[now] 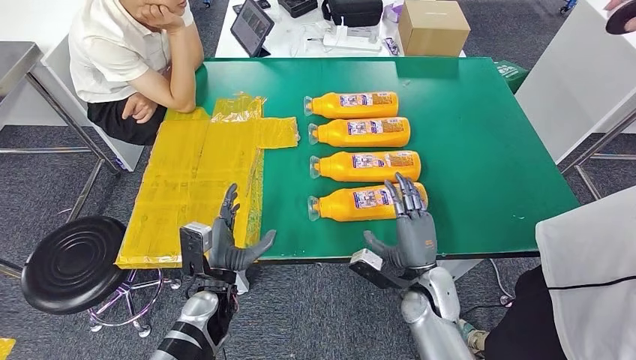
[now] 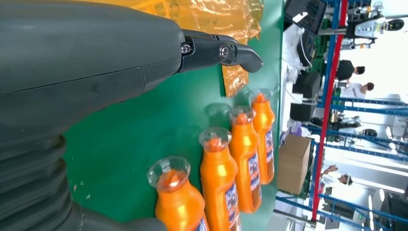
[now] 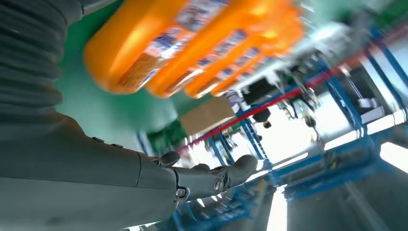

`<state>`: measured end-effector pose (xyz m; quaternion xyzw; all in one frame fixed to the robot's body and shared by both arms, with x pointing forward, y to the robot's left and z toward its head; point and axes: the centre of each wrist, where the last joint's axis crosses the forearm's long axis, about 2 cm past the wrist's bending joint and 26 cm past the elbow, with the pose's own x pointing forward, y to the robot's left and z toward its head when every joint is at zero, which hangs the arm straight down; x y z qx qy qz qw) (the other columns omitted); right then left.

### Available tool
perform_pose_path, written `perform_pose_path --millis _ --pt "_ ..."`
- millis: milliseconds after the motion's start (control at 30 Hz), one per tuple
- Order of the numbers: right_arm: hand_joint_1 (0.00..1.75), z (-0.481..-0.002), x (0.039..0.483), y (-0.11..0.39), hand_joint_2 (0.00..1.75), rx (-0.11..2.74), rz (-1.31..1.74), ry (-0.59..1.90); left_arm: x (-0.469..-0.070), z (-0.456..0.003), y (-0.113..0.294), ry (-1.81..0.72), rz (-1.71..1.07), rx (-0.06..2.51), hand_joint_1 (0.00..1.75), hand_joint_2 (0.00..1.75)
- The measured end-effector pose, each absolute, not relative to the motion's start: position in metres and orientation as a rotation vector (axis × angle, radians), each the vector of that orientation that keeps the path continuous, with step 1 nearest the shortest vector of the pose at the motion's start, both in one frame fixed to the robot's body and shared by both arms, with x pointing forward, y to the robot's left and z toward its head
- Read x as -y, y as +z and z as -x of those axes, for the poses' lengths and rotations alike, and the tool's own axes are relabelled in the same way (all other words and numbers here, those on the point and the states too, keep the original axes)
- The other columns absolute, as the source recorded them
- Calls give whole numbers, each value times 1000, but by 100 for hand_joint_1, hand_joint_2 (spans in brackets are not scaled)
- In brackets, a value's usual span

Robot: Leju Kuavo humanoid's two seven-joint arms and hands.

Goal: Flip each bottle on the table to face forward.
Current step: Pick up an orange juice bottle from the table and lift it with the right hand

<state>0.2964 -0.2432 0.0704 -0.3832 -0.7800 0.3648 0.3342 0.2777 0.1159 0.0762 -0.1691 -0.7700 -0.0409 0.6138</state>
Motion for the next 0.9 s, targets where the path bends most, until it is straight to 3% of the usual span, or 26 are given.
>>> perform_pose_path --millis 333,900 --pt "0 -328 296 64 175 1727 1198 1177 -87 -258 85 -177 468 1770 0 175" --pt "0 -357 294 58 175 1563 1118 1298 -62 -250 97 -216 574 1755 0 175"
